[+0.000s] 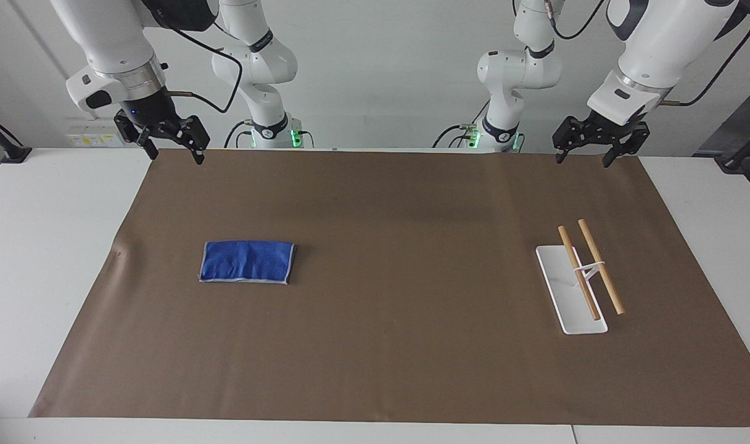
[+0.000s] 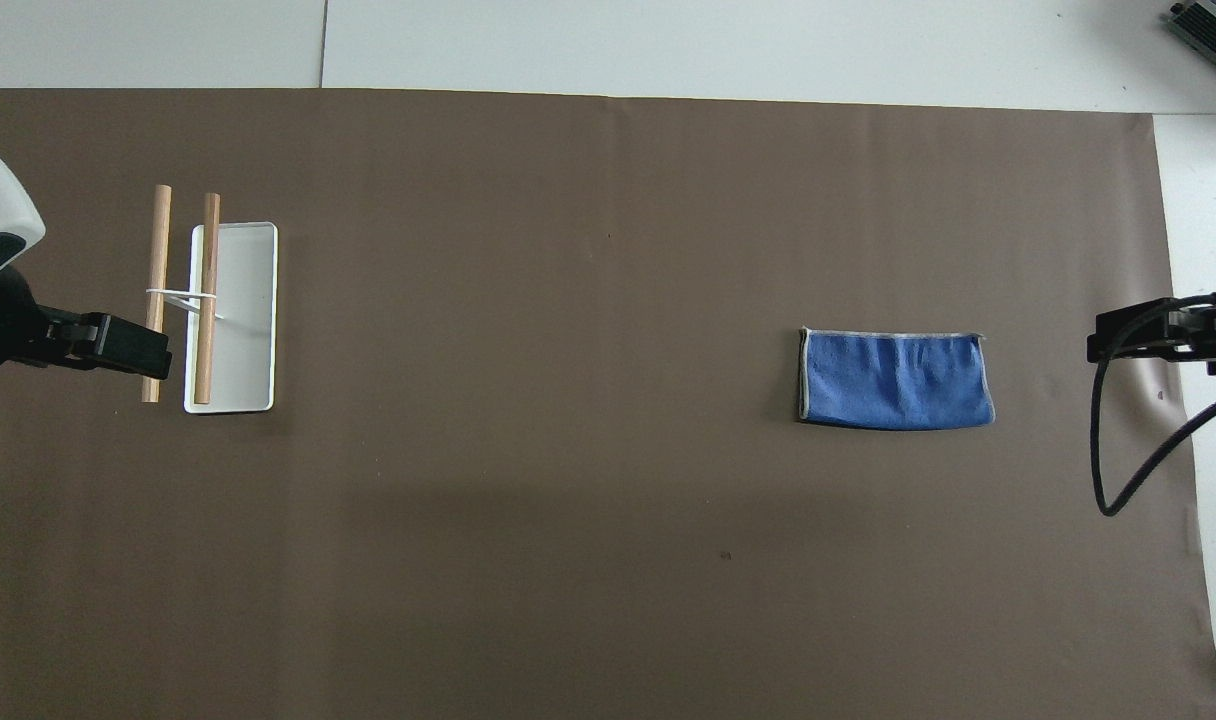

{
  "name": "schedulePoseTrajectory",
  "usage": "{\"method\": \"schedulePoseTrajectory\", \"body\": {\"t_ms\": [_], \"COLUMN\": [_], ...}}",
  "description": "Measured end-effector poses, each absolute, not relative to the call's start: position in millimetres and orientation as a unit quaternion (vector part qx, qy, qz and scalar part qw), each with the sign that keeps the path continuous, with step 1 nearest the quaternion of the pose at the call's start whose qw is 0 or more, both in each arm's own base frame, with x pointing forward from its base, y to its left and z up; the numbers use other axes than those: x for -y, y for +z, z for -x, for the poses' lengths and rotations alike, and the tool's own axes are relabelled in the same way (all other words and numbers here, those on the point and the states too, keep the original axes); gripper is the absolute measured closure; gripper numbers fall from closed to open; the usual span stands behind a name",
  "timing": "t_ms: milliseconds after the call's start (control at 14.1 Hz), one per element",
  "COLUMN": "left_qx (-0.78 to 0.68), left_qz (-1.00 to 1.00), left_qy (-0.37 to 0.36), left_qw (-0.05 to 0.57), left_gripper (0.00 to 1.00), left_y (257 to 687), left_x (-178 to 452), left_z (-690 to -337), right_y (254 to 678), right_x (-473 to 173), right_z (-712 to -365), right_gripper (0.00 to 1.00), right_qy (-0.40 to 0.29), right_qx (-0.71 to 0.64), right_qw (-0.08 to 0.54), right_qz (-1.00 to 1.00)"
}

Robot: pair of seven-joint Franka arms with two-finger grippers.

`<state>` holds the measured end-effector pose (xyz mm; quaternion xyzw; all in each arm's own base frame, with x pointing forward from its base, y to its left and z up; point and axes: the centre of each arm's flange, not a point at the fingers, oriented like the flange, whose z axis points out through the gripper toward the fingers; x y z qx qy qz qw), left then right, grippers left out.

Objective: Right arm passes towel to left arm to hang

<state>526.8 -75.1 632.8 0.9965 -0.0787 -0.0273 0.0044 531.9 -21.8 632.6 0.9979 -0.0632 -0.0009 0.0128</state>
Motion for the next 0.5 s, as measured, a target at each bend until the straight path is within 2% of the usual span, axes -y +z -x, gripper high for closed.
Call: {"method": "schedulePoseTrajectory", "body": {"t_ms": [283,496], "left_qx": [0.079,0.079], "left_qz": [-0.997,-0.997], "left_qy": [-0.027,-0.027], "left_qw": [0.004,0.004], "left_gripper": [0.0,0.0], "left_y": [633,633], "left_x": [75,75], "left_z": [-527,-527], "right_y": [631,615], "right_x": [21,19], "right_z": [-533,-535], "right_gripper": [0.0,0.0], "right_qy": [0.008,0.025], "right_qx": [0.063,0.06], "right_qw": [0.013,0.012], "right_qz": [-0.998,-0.998]}}
